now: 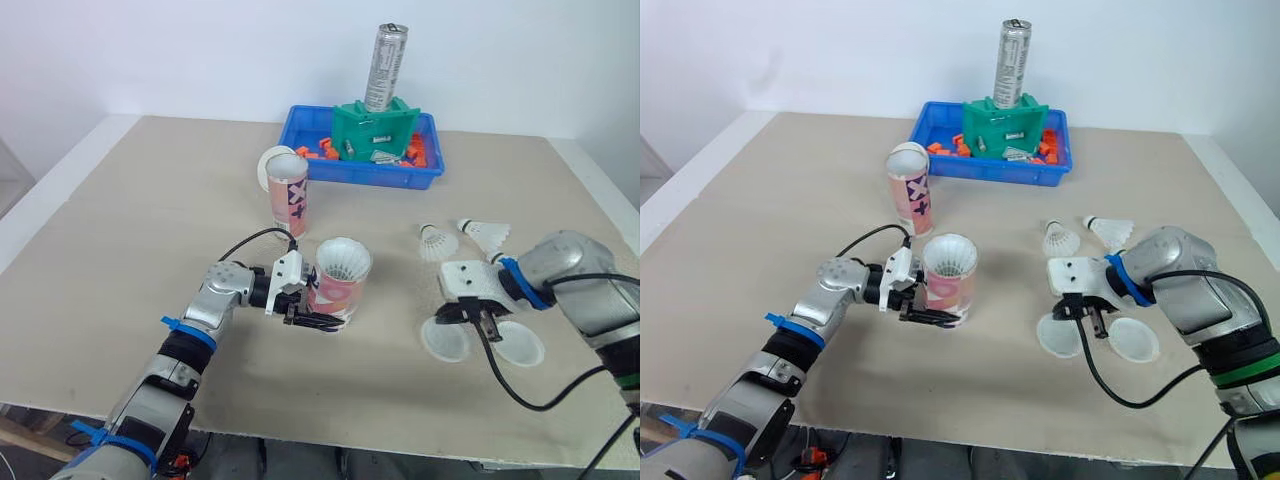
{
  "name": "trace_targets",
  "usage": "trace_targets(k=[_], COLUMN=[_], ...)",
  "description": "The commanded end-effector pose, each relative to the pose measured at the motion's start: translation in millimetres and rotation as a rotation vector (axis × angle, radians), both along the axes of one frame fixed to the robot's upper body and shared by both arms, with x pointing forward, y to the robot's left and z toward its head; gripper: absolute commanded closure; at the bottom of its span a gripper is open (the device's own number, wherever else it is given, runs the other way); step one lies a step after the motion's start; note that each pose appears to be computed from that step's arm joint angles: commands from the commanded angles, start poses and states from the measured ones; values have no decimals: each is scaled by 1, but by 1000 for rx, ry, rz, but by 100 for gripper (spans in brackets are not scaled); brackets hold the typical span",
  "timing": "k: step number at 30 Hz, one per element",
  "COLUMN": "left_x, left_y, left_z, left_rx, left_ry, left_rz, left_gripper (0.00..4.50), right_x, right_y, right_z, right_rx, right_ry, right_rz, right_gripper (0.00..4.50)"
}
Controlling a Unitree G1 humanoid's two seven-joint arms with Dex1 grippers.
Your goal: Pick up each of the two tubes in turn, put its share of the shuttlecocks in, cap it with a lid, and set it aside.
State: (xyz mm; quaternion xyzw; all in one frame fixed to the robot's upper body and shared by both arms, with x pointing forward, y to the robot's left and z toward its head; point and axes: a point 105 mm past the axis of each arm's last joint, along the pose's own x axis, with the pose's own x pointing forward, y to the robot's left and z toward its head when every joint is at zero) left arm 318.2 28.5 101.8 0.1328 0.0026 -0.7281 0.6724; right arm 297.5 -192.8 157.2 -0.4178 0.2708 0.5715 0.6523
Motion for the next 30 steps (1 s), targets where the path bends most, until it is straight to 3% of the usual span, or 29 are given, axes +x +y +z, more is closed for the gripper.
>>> trace_targets(k=[1,4,12,20,30], left_x=[-2,-2,-11,-11,-14], left_y=[12,11,15,21,24], left_z=[-28,-30,-40,-43,-48], left_rx=[116,119,192,257,271], left_ry=[58,69,129,98,80], left_rz=[12,8,-58,-79,-83], left_gripper=[160,160,160,160,160], right_x=[-1,-3,-15,-8,8], right_y=[22,39,106,143,143], right_z=[65,99,149,147,139], right_rx=[128,185,258,189,82], right_ry=[-144,-219,-337,-376,-410], right_rz=[73,141,402,535,572], right_gripper=[444,444,444,444,444])
